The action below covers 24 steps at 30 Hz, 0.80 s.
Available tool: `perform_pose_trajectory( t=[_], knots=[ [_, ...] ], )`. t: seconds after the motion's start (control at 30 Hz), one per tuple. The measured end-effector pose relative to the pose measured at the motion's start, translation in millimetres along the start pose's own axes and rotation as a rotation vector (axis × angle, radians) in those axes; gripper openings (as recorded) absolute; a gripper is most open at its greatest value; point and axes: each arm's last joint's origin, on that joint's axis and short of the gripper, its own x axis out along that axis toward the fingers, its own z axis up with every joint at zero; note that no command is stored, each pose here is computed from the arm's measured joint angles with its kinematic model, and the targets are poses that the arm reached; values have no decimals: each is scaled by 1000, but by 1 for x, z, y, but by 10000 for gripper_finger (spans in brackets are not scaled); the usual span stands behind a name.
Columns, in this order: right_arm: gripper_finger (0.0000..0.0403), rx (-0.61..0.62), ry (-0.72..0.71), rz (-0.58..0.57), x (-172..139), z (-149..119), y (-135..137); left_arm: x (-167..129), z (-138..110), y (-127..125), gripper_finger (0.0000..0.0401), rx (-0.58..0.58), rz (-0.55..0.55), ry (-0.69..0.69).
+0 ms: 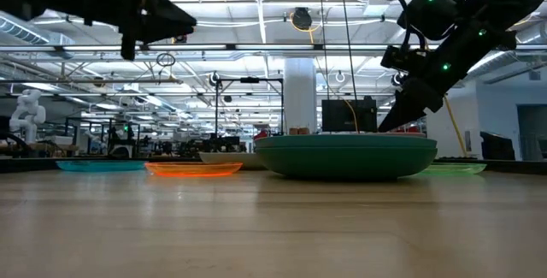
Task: Stack plastic plates
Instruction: Stack the pink plate on top of the dark orange plate
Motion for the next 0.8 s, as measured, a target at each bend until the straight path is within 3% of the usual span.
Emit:
perform_pose_trajectory(
  t=[0.37, 0.6, 0.8],
  knots=[
    [0, 50, 53, -89, 11, -5, -8, 34, 7, -21, 81, 174, 110, 204],
    [0, 41, 51, -17, 19, -4, -5, 55, 8, -23, 81, 236, 186, 274],
    [0, 42, 17, -28, 17, -1, -6, 72, 6, -13, 81, 307, 237, 375]
  ],
)
